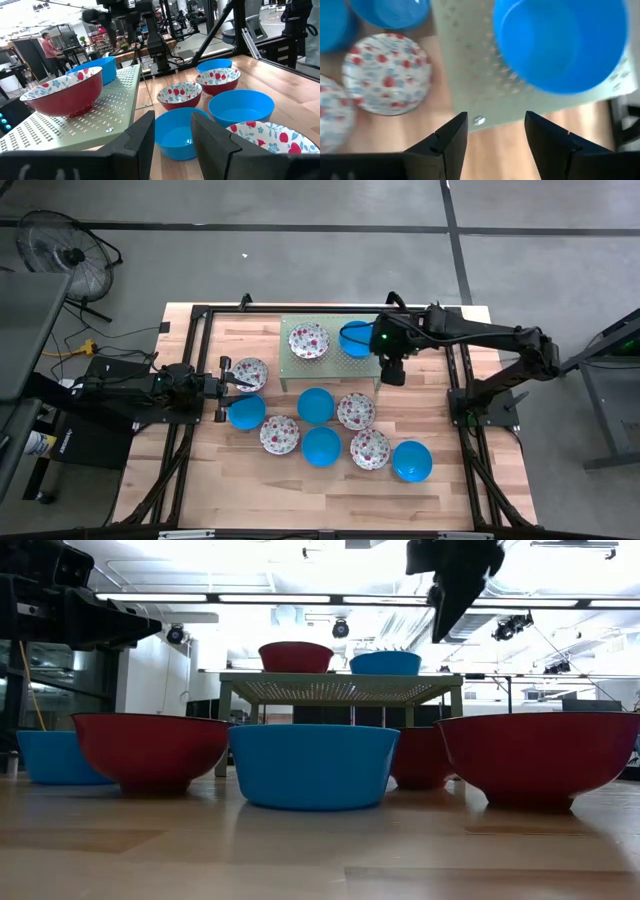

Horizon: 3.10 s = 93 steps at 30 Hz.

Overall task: Pick & Place Mini bowls
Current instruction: Stack the light blue bowl on the light blue bowl on the shelf

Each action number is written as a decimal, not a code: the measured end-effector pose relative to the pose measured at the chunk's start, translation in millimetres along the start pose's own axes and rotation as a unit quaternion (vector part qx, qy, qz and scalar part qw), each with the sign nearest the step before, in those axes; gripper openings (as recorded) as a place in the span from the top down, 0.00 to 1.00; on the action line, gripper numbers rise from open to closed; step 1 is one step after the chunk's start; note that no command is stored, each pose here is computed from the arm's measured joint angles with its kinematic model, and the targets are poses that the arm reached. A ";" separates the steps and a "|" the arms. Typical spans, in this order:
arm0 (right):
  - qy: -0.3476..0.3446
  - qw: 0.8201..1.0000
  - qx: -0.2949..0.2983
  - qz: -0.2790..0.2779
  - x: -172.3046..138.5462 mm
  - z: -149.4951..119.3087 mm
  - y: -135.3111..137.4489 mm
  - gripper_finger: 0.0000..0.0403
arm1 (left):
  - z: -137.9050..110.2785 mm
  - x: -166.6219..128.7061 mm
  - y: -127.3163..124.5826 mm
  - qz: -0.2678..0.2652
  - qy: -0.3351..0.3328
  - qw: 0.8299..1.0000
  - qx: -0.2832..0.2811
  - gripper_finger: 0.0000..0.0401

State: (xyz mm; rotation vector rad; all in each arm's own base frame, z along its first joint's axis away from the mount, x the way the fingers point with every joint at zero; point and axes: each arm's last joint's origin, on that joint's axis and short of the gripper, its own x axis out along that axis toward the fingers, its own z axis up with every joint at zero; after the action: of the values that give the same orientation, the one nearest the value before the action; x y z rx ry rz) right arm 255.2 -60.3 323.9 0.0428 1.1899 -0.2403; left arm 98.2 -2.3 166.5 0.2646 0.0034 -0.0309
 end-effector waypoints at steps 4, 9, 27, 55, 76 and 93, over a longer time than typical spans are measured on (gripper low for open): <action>0.019 0.997 0.064 0.042 -6.5 -7.3 7.1 0.54 | 0.0 0.0 0.0 0.000 0.000 1.000 0.000 0.69; 0.064 0.988 0.111 0.087 -8.7 -16.4 19.1 0.54 | 0.0 0.0 0.0 0.000 0.000 1.000 0.000 0.69; 0.179 0.968 0.124 0.123 -20.3 -40.6 74.9 0.54 | 0.0 0.0 0.0 0.000 0.000 1.000 0.000 0.69; 0.269 0.888 0.373 -0.006 17.4 -142.2 155.8 0.54 | 0.0 0.0 0.0 0.000 0.000 1.000 0.000 0.69; 0.219 0.836 0.502 -0.039 24.4 -159.3 196.6 0.54 | 0.0 0.0 0.0 0.000 0.000 1.000 0.000 0.69; 0.247 0.801 0.540 -0.078 53.5 -158.1 217.3 0.54 | 0.0 0.0 0.0 0.000 0.000 1.000 0.000 0.69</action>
State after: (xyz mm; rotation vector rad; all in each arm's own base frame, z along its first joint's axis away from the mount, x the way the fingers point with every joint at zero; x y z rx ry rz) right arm 174.7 167.7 195.1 1.0734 1.4293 -1.0907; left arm 98.2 -2.3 166.5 0.2646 0.0034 -0.0309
